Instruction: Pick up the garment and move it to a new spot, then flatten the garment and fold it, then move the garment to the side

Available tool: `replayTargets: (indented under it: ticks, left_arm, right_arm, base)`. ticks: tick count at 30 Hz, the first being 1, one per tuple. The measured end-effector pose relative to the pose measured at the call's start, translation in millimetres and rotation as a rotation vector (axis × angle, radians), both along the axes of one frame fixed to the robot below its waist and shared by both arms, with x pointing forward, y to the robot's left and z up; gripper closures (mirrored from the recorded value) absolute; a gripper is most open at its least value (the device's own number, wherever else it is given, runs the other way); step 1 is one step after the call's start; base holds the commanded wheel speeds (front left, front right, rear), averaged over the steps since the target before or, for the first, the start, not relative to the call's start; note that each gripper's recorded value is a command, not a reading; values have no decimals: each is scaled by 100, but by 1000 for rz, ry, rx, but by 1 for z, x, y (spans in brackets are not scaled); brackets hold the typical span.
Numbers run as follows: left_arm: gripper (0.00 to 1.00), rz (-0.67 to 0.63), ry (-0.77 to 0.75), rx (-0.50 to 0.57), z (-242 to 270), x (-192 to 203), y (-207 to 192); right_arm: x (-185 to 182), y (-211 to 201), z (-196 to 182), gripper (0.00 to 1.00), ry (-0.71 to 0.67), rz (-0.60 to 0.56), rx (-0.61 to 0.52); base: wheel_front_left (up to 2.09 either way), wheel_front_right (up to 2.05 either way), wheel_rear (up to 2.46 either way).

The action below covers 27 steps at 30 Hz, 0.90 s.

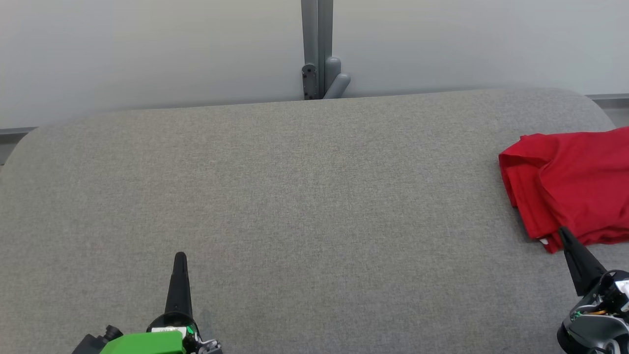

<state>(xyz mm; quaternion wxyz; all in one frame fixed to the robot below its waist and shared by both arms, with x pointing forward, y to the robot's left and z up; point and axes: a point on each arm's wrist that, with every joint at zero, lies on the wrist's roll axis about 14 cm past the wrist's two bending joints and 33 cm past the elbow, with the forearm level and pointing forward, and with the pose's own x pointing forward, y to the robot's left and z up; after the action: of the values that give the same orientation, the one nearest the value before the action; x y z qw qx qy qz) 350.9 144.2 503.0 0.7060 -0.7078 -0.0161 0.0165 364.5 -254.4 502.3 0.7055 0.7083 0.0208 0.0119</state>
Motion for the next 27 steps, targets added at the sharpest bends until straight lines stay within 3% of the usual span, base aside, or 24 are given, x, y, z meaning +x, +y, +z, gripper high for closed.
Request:
replayTargets:
  ticks: [27]
  left_arm:
    - [100,0,0,0,0,0,0]
  right_arm:
    - [0,0,0,100,0,-2,4]
  base:
    - [0,0,0]
